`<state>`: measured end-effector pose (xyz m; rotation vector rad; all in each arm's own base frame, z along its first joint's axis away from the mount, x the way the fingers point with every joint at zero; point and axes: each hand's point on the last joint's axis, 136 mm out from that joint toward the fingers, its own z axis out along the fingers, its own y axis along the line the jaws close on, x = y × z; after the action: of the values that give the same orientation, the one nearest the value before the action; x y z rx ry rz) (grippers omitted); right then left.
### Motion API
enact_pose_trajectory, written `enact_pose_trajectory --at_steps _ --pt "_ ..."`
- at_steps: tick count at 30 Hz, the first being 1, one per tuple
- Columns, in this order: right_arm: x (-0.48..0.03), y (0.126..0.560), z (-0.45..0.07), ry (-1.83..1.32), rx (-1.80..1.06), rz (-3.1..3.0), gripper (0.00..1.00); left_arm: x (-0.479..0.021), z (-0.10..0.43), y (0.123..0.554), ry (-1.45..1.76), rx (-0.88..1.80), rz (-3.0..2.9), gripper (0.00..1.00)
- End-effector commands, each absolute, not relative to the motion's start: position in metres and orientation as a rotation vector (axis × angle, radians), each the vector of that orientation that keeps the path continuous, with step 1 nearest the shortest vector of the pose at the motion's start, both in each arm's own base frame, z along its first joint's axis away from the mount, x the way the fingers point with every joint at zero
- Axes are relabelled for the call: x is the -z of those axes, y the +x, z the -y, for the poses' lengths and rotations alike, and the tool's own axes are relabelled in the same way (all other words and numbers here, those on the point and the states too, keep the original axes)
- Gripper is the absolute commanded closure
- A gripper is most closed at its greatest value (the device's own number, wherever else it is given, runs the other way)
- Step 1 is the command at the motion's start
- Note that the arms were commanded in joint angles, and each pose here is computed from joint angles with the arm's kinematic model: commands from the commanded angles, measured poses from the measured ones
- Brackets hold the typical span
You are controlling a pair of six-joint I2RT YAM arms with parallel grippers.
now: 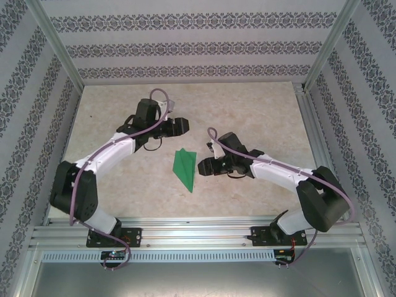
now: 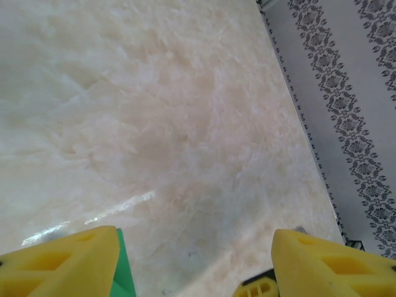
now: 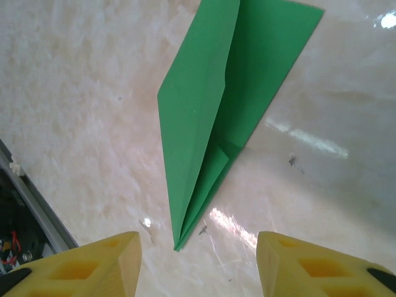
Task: Fold a paper plane with a square sheet of paper (fold left side to right side)
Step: Turn over the paper at the center of the table.
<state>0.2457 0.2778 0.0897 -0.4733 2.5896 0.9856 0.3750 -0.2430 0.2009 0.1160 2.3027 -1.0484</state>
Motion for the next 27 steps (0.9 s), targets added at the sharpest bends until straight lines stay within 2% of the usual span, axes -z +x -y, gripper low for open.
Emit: enact_pose_trajectory --at_steps 1,5,11,16,21,27 --pt "-0.108 0.268 -0.305 -0.485 -1.122 -2.496 0.44 -0.166 0.208 0.350 -0.008 0.963 -2.413 0.29" --pt "-0.092 0.284 -0.320 -0.474 -1.138 -2.537 0.44 -0.154 0.181 0.323 -0.117 0.926 -2.405 0.21" --pt "-0.066 0.302 -0.333 -0.428 -1.151 -2.604 0.49 -0.139 0.160 0.293 -0.185 0.882 -2.430 0.18" --pt "-0.057 0.302 -0.347 -0.424 -1.245 -2.619 0.66 -0.135 0.154 0.281 -0.184 0.869 -2.442 0.16" --pt "-0.077 0.301 -0.343 -0.433 -1.281 -2.569 0.97 -0.145 0.156 0.274 -0.169 0.914 -2.406 0.15" --pt "-0.156 0.296 -0.322 -0.456 -1.390 -2.359 1.00 -0.183 0.167 0.270 -0.128 1.053 -2.273 0.02"
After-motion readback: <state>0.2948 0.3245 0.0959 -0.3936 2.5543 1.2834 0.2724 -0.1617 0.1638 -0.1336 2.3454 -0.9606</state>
